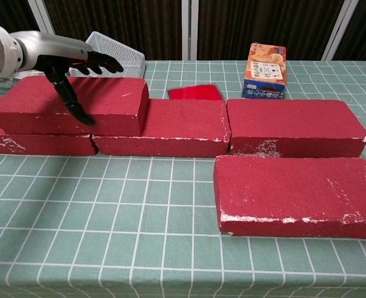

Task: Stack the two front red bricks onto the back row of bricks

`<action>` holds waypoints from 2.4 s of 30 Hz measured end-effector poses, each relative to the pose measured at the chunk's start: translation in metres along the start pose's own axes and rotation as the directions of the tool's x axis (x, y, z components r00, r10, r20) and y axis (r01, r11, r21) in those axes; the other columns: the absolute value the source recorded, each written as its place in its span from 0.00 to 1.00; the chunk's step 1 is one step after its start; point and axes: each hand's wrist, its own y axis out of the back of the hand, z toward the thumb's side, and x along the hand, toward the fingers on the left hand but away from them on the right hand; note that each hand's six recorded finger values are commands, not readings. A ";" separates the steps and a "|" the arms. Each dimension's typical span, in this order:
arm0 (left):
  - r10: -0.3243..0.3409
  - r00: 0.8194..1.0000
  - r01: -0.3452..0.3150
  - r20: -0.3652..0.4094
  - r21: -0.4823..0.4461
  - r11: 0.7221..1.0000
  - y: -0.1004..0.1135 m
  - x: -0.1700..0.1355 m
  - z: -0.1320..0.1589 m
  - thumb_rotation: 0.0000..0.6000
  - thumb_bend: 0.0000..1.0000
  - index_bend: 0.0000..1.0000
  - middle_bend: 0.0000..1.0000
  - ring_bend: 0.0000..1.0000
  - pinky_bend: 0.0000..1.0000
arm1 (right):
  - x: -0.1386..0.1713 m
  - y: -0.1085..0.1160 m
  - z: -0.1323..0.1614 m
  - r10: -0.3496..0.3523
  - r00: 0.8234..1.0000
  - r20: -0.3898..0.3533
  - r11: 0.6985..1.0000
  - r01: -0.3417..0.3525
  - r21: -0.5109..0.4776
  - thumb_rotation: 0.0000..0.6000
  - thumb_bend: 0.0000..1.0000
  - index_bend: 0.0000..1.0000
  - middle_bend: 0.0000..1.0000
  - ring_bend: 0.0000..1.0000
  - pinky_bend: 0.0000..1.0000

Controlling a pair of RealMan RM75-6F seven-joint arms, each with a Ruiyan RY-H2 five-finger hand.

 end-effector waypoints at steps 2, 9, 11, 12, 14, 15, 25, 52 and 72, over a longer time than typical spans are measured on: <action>0.011 1.000 -0.011 0.000 0.002 1.000 0.005 -0.005 0.000 1.00 0.06 0.03 0.00 0.00 0.00 | 0.000 0.001 0.002 0.000 1.000 -0.006 1.000 0.000 0.003 1.00 0.00 0.00 0.00 0.00 0.00; 0.126 0.991 -0.124 -0.037 0.040 0.991 0.036 -0.051 -0.021 1.00 0.06 0.03 0.00 0.00 0.00 | 0.002 0.011 0.024 0.027 0.997 -0.071 1.000 -0.027 0.000 1.00 0.00 0.00 0.00 0.00 0.00; 0.171 0.984 -0.169 -0.048 0.051 0.984 0.042 -0.067 -0.031 1.00 0.06 0.03 0.00 0.00 0.00 | 0.003 0.015 0.034 0.037 0.994 -0.104 0.999 -0.037 0.000 1.00 0.00 0.00 0.00 0.00 0.00; 0.203 0.978 -0.200 -0.053 0.061 0.978 0.045 -0.078 -0.037 1.00 0.06 0.03 0.00 0.00 0.00 | 0.004 0.016 0.042 0.046 0.991 -0.126 0.999 -0.046 0.003 1.00 0.00 0.00 0.00 0.00 0.00; 0.251 0.966 -0.246 -0.057 0.080 0.966 0.049 -0.095 -0.047 1.00 0.06 0.03 0.00 0.00 0.00 | 0.006 0.017 0.056 0.067 0.984 -0.163 0.998 -0.067 0.009 1.00 0.00 0.00 0.00 0.00 0.00; 0.282 0.958 -0.275 -0.059 0.095 0.957 0.049 -0.107 -0.055 1.00 0.06 0.03 0.00 0.00 0.00 | 0.007 0.015 0.066 0.088 0.978 -0.190 0.996 -0.087 0.014 1.00 0.00 0.00 0.00 0.00 0.00; 0.426 0.887 -0.408 -0.180 0.129 0.904 0.007 -0.218 -0.133 1.00 0.06 0.03 0.00 0.00 0.00 | 0.017 -0.032 0.114 0.339 0.895 -0.291 0.940 -0.310 0.144 1.00 0.00 0.00 0.00 0.00 0.00; 0.388 0.904 -0.384 -0.180 0.059 0.922 -0.047 -0.251 -0.163 1.00 0.04 0.03 0.00 0.00 0.00 | -0.011 -0.135 0.184 0.558 0.764 -0.322 0.829 -0.509 0.230 1.00 0.00 0.00 0.00 0.00 0.00; 0.381 0.902 -0.388 -0.201 0.005 0.922 -0.046 -0.255 -0.174 1.00 0.04 0.03 0.00 0.00 0.00 | -0.025 -0.161 0.195 0.583 0.752 -0.308 0.812 -0.554 0.187 1.00 0.00 0.00 0.01 0.00 0.00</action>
